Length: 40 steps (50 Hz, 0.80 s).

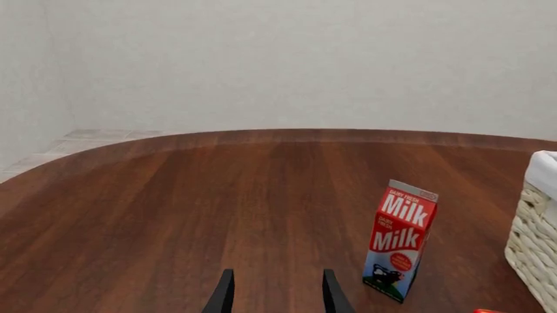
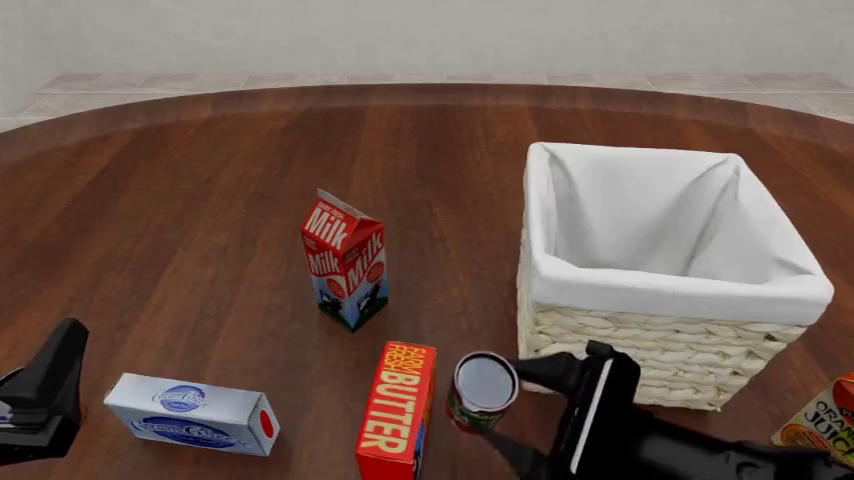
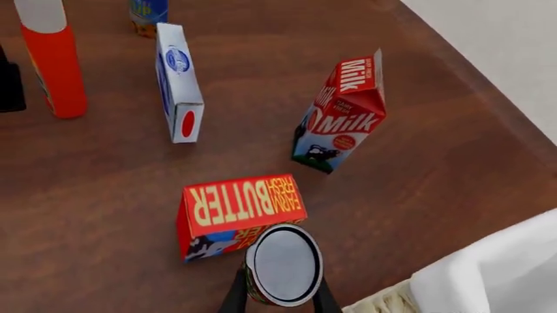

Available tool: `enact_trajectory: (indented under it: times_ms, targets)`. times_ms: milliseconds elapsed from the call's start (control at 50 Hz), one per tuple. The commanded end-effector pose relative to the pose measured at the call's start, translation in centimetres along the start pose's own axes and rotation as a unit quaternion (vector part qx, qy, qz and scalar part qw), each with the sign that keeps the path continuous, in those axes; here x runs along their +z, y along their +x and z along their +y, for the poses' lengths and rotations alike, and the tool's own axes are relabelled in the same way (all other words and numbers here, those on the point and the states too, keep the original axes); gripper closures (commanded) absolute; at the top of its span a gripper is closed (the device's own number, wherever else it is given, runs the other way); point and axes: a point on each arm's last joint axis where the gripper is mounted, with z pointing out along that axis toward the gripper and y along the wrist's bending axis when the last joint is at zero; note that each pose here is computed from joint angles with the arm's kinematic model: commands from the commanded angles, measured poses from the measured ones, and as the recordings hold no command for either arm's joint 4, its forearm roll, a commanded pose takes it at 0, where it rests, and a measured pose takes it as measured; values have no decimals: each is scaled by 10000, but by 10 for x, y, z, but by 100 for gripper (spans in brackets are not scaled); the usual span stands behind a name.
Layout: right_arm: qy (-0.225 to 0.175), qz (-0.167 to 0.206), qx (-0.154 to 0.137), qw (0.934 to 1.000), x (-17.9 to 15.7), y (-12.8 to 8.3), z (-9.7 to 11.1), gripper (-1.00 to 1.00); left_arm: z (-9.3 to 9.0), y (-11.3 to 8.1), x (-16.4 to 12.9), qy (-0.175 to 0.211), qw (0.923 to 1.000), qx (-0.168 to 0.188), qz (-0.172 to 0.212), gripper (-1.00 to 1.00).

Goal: Pick up the alphabet soup and the tomato sauce, and put them in the basket.

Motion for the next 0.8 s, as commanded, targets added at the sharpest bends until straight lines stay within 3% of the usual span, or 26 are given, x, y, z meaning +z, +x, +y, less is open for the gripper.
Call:
enact_trajectory:
  times_ms: [20,800]
  targets:
    - [65,-154,45,9999,-11,-11,-5,100,0,0,-1,0,10000,-3,-7,-100]
    - [334,-614,-71,9975,-40,-54,-25,100,0,0,-1,9,10000,17,-21,-100]
